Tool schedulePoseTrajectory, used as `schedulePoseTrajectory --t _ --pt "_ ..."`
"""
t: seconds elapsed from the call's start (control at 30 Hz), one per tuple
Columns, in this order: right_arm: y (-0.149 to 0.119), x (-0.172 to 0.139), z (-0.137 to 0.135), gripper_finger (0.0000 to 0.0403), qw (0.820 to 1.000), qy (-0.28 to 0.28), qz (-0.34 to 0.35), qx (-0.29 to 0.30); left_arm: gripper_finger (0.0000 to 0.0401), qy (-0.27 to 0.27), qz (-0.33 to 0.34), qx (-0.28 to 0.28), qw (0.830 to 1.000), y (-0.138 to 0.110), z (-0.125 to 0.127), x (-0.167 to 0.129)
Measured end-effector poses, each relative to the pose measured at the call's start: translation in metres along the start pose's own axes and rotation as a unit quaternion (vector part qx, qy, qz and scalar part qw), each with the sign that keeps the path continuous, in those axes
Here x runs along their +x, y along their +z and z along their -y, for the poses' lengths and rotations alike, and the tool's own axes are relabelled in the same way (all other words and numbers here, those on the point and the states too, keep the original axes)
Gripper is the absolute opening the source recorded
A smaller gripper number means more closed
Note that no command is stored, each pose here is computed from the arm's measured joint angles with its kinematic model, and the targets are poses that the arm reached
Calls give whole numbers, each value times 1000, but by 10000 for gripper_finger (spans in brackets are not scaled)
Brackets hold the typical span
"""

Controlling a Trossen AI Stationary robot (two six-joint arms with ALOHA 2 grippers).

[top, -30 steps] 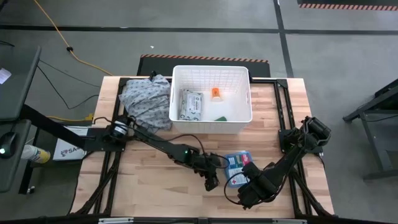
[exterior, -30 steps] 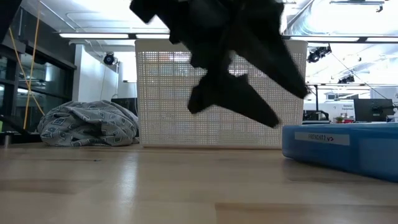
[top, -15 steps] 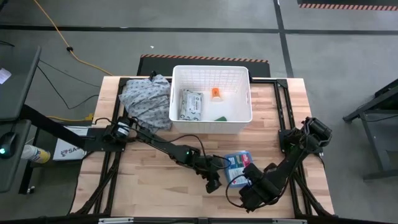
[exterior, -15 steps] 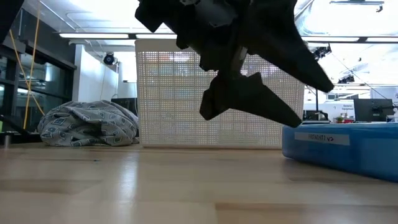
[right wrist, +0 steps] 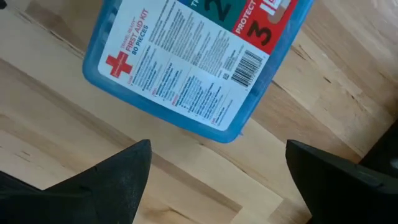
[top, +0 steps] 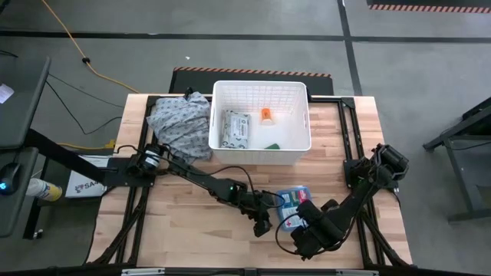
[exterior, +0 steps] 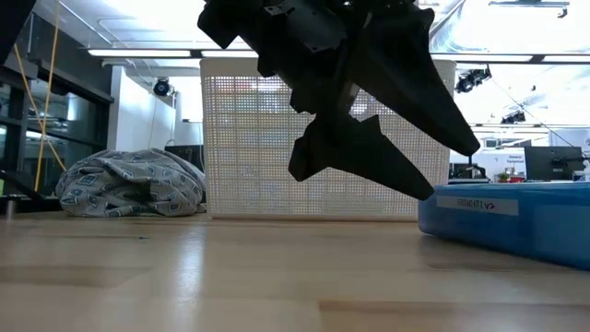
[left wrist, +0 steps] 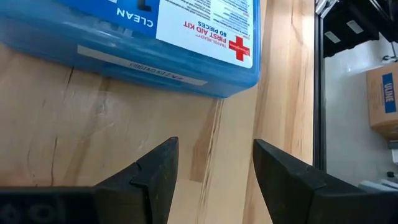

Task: Pick & place medical supplies in basket/bin
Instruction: Put the blue first aid kit in the white bin

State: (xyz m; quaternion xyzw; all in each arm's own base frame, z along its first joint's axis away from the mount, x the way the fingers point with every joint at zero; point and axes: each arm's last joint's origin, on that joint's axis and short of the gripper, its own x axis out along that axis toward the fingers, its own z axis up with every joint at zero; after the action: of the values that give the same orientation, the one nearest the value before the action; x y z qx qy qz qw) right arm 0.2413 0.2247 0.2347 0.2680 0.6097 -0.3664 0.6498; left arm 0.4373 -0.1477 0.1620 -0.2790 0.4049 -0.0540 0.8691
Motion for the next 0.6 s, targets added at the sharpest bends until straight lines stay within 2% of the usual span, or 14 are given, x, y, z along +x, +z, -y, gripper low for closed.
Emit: schedulePoseTrajectory --t 0.33,0.6 --pt "-1 0 0 359 1000 1 4 3 239 5 -5 -1 1000 -1 -1 0" --pt "-1 0 4 350 1000 -19 4 17 239 10 -1 -1 1000 -1 -1 0"
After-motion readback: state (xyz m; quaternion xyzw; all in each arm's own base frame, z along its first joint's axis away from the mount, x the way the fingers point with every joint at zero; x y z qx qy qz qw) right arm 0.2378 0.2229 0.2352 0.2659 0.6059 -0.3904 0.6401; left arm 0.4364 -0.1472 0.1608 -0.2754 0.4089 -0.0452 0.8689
